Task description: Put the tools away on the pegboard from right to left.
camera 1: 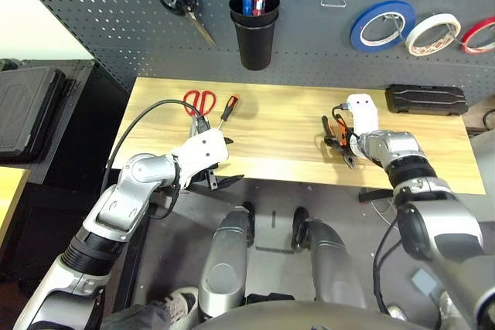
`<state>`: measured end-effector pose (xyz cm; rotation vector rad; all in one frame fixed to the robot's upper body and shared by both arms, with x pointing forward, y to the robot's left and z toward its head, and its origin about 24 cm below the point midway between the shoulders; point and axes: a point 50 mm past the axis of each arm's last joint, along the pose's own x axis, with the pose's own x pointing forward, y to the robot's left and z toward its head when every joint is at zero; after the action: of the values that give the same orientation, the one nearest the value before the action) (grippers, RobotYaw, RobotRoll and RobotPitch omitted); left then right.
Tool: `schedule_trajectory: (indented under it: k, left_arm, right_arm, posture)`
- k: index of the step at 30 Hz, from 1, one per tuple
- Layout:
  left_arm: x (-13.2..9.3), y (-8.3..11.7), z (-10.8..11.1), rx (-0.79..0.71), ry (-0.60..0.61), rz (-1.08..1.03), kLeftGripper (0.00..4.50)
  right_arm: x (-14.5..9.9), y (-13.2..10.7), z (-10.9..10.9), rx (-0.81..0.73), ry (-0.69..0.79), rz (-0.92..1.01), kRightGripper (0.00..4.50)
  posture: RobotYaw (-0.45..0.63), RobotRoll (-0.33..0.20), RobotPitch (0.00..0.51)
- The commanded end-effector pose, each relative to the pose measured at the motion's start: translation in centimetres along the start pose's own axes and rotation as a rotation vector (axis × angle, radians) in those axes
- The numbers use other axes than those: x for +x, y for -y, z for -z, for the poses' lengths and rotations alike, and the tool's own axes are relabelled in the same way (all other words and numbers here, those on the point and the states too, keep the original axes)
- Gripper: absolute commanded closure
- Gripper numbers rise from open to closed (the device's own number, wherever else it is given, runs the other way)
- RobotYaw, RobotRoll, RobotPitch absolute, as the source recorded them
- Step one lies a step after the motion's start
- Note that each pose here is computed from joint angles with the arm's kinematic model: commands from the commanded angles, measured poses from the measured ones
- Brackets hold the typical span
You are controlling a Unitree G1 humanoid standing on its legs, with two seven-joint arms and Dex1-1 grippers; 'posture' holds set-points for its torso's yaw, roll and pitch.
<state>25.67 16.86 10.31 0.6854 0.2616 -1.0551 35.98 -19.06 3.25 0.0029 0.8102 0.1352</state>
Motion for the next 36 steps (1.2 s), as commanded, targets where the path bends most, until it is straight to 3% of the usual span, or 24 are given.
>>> schedule_trajectory:
  k: [1,6,9,12,13,23,32,36]
  left_arm:
    - [0.0,0.6,0.0,0.009,-0.02,0.024,0.0]
    - [-0.1,0.7,0.1,0.005,-0.031,0.02,0.0]
    - [-0.2,0.6,0.2,0.006,-0.038,0.015,0.0]
    - [-0.2,0.4,0.2,0.007,-0.041,0.008,0.0]
    - [-0.1,0.4,0.2,0.009,-0.042,0.006,0.0]
    - [0.2,-0.5,-0.2,0.026,0.005,-0.023,0.0]
    - [-1.0,-1.0,-2.5,-0.015,0.302,-0.098,0.0]
    - [-1.5,-1.3,-3.9,-0.045,0.424,-0.132,0.0]
  right_arm:
    - [0.7,-0.3,2.0,0.018,-0.083,0.005,0.03]
    - [0.9,-0.4,2.0,0.013,-0.102,0.022,0.03]
    - [0.9,-0.3,2.0,0.007,-0.105,0.031,0.63]
    - [0.9,-0.1,2.1,-0.004,-0.104,0.042,1.7]
    - [0.9,-0.1,2.1,-0.006,-0.102,0.043,1.82]
    - [0.4,0.3,0.3,-0.078,0.067,0.015,1.82]
    - [-1.6,0.9,-0.6,-0.358,0.354,-0.013,1.82]
    - [-2.7,0.9,-0.8,-0.407,0.458,-0.022,1.82]
  posture:
    - [0.35,0.0,0.342]
    - [0.36,0.0,0.343]
    - [0.36,0.0,0.341]
    - [0.35,0.0,0.338]
    - [0.35,0.0,0.335]
    - [0.34,0.0,0.306]
    - [0.33,0.0,0.273]
    - [0.33,0.0,0.265]
